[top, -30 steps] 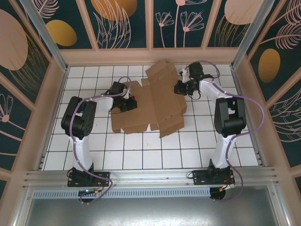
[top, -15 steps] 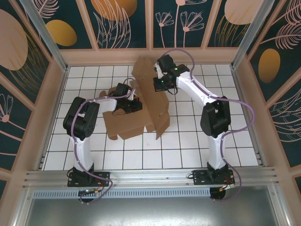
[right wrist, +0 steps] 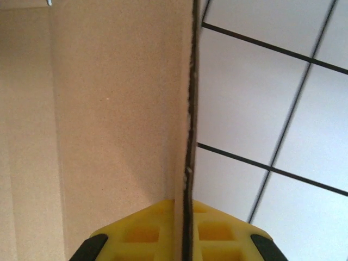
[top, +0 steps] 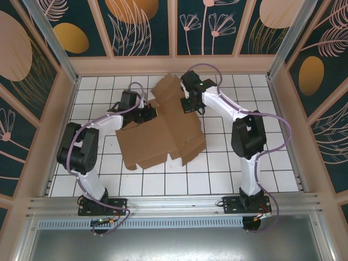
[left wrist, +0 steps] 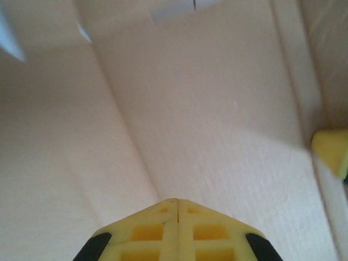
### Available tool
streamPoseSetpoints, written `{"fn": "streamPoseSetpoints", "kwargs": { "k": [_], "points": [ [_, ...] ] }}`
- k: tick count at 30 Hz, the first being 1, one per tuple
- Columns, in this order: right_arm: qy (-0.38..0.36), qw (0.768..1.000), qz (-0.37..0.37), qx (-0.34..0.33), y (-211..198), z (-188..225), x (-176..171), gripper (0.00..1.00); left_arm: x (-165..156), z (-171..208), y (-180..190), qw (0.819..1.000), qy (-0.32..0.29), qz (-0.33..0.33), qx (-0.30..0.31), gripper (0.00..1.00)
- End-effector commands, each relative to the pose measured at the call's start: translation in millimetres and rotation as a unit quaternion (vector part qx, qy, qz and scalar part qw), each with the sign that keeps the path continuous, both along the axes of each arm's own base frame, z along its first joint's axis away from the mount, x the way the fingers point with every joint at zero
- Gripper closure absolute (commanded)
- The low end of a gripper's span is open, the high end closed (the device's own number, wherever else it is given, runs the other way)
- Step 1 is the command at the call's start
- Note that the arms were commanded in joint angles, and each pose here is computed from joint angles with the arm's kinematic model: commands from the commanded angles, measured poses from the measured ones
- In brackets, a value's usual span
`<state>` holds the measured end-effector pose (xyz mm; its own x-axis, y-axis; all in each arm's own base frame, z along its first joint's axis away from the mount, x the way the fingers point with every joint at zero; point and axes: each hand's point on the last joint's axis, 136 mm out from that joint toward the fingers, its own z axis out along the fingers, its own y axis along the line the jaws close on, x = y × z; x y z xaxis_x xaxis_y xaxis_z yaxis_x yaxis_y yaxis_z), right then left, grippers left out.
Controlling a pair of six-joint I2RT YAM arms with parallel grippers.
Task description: Fold the paper box
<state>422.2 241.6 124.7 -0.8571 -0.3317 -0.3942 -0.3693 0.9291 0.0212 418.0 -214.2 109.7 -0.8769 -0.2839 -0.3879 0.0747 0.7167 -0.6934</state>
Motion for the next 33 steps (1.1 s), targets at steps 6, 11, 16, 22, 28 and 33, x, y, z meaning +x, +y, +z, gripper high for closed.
{"fn": "streamPoseSetpoints", "kwargs": {
  "k": [6,11,16,22,28,33],
  "points": [
    [-0.037,0.999,-0.021,-0.028,-56,29,-1,0.98,-25,-69,31,0.992,0.096,0.059,0.047,1.00],
    [-0.037,0.999,-0.013,-0.036,-48,29,0,0.98,-36,-96,19,0.990,0.134,0.045,0.014,1.00],
    [-0.040,0.996,0.015,-0.083,-17,19,-5,0.97,-36,-102,16,0.989,0.140,0.035,0.021,1.00],
    [-0.054,0.991,0.034,-0.119,13,21,-15,0.95,-37,-103,14,0.989,0.143,0.033,0.019,1.00],
    [-0.042,0.988,0.076,-0.129,54,11,-43,0.91,-36,-100,14,0.990,0.139,0.035,0.020,1.00],
    [-0.028,0.986,0.091,-0.135,71,-5,-50,0.89,-36,-100,15,0.989,0.139,0.035,0.021,1.00]
  ]
}}
